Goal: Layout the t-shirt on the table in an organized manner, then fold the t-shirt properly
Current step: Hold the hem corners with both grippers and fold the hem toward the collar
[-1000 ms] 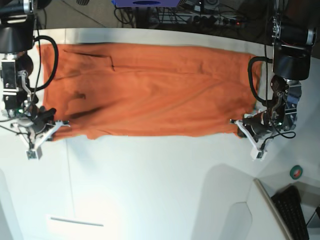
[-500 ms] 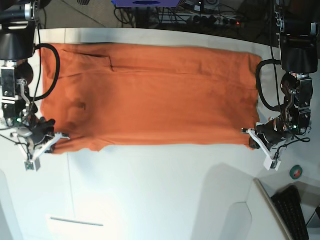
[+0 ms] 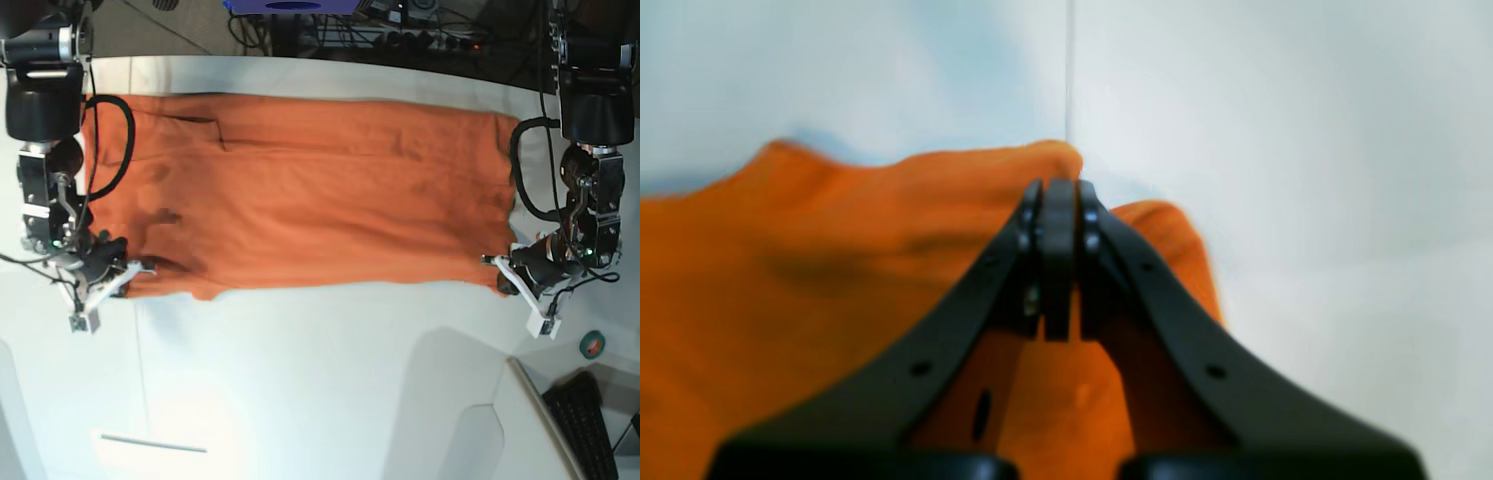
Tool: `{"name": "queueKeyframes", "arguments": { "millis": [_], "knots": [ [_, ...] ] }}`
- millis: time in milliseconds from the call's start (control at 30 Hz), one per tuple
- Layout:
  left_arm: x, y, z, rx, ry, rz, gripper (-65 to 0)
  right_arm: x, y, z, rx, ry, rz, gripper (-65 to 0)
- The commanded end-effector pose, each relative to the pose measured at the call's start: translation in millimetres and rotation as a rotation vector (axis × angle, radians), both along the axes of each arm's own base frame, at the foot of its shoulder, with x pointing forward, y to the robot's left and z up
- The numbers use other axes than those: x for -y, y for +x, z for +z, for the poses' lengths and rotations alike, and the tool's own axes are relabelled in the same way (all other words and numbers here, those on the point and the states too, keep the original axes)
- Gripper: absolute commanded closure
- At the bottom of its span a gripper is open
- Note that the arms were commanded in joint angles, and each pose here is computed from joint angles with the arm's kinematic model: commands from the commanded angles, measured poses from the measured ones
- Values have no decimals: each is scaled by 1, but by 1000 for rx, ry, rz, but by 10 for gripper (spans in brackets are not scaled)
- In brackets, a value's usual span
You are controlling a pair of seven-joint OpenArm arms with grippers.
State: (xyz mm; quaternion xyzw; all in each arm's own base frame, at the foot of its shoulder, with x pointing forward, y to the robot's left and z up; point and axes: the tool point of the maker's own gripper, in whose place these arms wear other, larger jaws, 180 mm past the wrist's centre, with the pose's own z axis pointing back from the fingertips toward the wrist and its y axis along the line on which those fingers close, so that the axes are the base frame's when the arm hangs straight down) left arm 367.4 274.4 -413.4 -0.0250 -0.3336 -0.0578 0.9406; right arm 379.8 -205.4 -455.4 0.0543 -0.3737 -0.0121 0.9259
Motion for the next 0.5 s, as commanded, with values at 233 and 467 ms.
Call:
{"name": "queueKeyframes", "arguments": {
  "millis": [233,467],
  "knots": [
    [-10,-9,-1,1,19,7,0,5,2,30,64,-36,26,0],
    [-8,-25,-12,-31,21,-9,0,-5,-40,21,6,-51,60,0]
  ]
}}
